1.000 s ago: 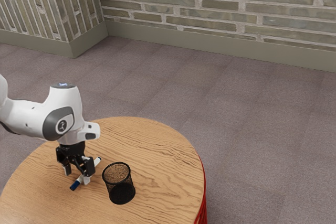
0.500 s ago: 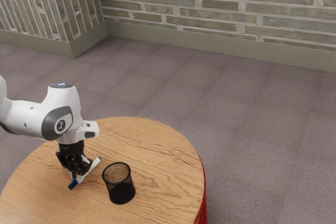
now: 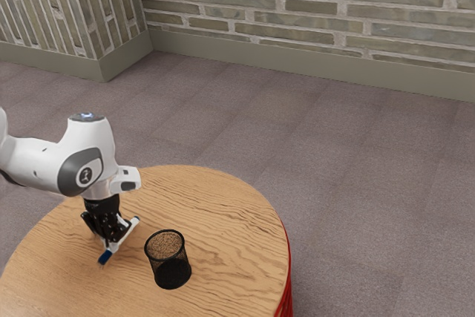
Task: Put the marker into the pen holder.
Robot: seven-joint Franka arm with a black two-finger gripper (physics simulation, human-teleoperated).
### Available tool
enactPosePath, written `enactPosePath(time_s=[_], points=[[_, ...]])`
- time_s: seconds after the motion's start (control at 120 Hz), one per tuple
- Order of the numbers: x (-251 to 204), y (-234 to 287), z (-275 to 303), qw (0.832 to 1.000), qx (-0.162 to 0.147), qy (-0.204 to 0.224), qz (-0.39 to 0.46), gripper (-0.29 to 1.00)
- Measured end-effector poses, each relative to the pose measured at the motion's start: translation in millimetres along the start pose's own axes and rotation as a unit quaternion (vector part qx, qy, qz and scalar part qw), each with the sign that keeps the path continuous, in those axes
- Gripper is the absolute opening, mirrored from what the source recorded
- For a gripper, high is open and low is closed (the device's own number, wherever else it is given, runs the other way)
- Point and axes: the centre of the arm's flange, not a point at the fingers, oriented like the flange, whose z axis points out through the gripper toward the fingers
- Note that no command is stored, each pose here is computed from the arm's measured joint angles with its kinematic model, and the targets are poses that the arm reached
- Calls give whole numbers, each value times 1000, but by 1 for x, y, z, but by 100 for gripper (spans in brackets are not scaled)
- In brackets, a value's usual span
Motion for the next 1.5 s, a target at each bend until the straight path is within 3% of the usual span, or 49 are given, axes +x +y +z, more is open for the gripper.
enactPosePath(time_s=[0.167, 0.425, 0.758, 1.025, 1.158, 1.267, 1.5], points=[[5, 2, -32, 1000, 2, 26, 2, -9], [37, 11, -111, 998, 33, 47, 26, -8], [33, 113, -164, 991, 58, -28, 118, -8], [-3, 203, -160, 969, 79, -112, 204, -8], [-28, 236, -182, 959, 89, -117, 243, -8], [1, 210, -220, 968, 84, -109, 208, -8], [35, 102, -210, 978, 63, -165, 109, -8]])
